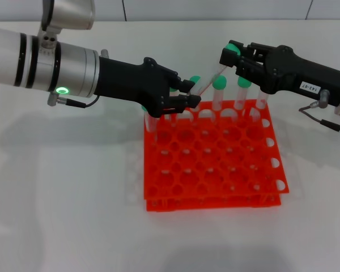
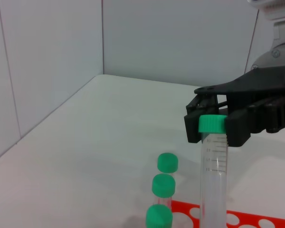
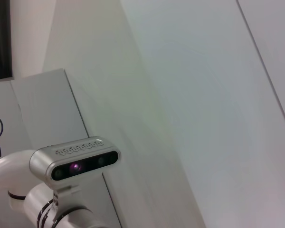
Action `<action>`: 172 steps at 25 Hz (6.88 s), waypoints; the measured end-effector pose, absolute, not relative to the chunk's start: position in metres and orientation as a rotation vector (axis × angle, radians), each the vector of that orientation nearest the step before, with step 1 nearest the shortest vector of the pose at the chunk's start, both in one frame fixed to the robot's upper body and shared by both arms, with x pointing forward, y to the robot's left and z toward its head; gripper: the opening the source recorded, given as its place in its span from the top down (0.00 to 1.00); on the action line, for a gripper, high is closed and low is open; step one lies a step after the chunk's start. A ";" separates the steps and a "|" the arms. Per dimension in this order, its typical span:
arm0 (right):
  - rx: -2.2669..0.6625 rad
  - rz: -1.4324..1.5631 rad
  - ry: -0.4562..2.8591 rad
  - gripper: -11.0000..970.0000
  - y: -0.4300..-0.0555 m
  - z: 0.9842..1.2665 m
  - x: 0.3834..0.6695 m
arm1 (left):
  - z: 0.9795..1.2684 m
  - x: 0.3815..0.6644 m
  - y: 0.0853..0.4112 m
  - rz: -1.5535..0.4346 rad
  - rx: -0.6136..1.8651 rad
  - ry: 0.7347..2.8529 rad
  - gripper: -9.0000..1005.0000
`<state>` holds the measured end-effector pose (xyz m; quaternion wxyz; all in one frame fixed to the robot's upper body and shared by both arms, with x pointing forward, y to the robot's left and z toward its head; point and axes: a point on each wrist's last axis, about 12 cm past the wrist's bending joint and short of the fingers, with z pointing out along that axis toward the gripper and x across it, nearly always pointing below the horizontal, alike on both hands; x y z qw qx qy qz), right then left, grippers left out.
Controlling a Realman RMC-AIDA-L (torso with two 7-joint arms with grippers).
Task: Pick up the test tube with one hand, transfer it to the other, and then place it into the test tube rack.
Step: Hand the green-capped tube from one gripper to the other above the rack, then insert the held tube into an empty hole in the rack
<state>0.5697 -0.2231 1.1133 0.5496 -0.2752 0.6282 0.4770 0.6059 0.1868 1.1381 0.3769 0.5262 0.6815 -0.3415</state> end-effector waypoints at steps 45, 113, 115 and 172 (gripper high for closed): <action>-0.919 1.094 1.531 0.67 -0.217 1.143 0.583 | 1.203 0.490 0.311 -0.671 0.939 2.003 0.12; -1.279 0.905 1.599 0.62 -0.149 1.170 0.615 | 1.107 0.419 0.385 -0.717 0.614 1.895 0.12; -1.279 0.906 1.599 0.62 -0.149 1.170 0.615 | 1.107 0.420 0.384 -0.719 0.616 1.893 0.12; -1.307 0.834 1.660 0.57 -0.137 1.149 0.613 | 1.103 0.435 0.377 -0.739 0.657 1.911 0.12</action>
